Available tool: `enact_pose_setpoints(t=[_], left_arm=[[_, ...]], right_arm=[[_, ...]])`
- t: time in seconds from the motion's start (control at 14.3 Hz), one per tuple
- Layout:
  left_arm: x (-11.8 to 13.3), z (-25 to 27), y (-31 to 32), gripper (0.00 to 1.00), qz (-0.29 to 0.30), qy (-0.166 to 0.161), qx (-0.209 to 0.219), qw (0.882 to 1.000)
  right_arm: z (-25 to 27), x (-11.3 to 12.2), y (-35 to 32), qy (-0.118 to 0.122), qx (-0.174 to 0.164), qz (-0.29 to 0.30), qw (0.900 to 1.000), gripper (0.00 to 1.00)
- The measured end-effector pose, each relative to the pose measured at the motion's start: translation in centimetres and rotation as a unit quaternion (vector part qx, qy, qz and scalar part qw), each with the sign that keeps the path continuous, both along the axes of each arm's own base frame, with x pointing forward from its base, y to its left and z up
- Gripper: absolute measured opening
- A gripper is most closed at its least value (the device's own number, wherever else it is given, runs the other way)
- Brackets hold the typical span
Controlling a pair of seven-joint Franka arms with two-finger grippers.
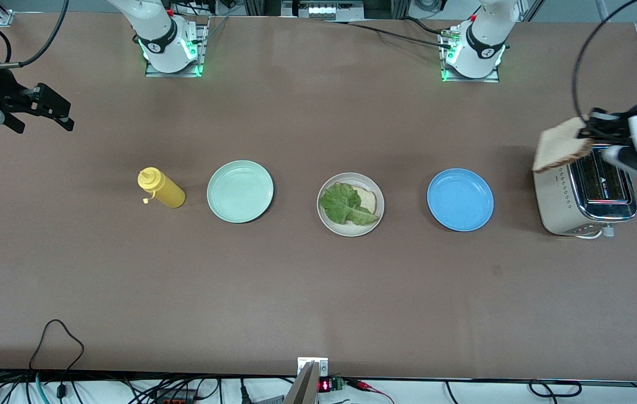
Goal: Make sandwich in beige plate with both arms
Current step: 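Lift the bread and carry it over the beige plate, then lower the bread onto the lettuce and open the left gripper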
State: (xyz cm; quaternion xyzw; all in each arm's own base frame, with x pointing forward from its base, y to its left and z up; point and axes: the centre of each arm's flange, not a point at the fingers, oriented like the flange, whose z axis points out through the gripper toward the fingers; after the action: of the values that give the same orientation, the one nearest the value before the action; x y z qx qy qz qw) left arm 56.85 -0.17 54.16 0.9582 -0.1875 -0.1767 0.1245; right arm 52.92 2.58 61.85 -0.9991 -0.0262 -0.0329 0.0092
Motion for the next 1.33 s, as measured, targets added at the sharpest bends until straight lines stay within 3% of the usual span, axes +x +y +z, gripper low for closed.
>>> enact_pose_setpoints(t=[0.21,0.42,0.63,0.84,1.12,1.33], left_arm=[[0.9,-2.8,-7.1,0.09,0.033,0.055,-0.093,0.994],[3.0,-8.3,-13.5,0.09,0.044,0.106,-0.201,0.973],[4.8,-12.7,-19.6,0.09,0.068,0.099,-0.265,0.957],[5.1,-17.6,-24.2,0.09,0.078,0.054,-0.313,0.945],[5.0,-25.0,-24.4,0.09,0.051,0.036,-0.365,0.929],[4.4,-30.3,-24.6,0.09,0.061,0.031,-0.443,0.894]], right_arm=[[-0.3,0.1,-0.2,0.004,0.000,0.000,1.000,1.00],[-0.8,0.5,-0.3,0.007,0.000,-0.001,1.000,1.00],[0.2,0.9,-1.6,-0.004,0.000,-0.013,1.000,1.00],[0.8,0.9,-2.7,-0.010,0.000,-0.023,1.000,1.00],[0.6,1.0,-2.7,-0.008,0.000,-0.023,1.000,1.00],[0.5,1.1,-2.6,-0.007,0.000,-0.023,1.000,1.00]])
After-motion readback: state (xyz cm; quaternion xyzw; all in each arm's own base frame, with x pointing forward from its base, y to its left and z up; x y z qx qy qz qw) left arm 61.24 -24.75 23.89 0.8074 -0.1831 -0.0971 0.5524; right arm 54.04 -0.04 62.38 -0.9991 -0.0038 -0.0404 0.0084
